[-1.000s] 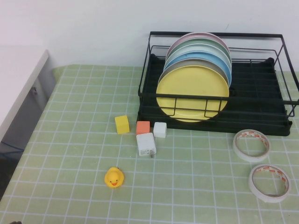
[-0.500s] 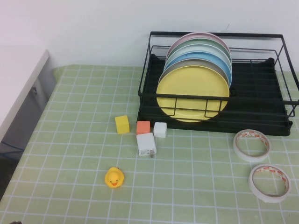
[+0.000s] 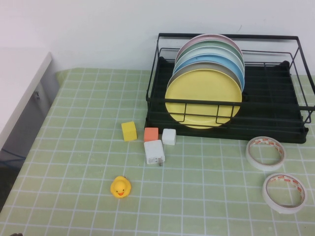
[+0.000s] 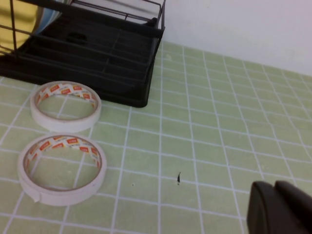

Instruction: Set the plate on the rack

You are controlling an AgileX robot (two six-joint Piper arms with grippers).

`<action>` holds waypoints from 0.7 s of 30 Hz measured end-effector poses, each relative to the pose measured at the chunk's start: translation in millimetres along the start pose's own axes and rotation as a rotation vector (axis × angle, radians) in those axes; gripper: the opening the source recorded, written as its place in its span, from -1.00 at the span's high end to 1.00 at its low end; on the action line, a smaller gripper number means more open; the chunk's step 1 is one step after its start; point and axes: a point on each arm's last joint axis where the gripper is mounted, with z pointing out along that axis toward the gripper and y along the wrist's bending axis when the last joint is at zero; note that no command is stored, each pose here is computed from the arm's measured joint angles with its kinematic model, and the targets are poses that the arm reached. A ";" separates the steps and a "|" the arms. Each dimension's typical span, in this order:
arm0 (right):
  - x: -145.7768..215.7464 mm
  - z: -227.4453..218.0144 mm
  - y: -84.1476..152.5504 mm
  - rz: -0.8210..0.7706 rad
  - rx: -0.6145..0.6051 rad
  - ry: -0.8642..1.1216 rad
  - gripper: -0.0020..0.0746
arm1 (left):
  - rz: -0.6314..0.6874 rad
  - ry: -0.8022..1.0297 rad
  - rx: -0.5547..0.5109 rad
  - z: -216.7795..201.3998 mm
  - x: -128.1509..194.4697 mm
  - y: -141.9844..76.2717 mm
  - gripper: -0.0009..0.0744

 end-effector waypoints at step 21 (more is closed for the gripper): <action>1.3 -0.2 0.2 0.119 -0.003 0.019 0.92 | -0.001 0.000 0.000 0.0 0.0 0.0 0.98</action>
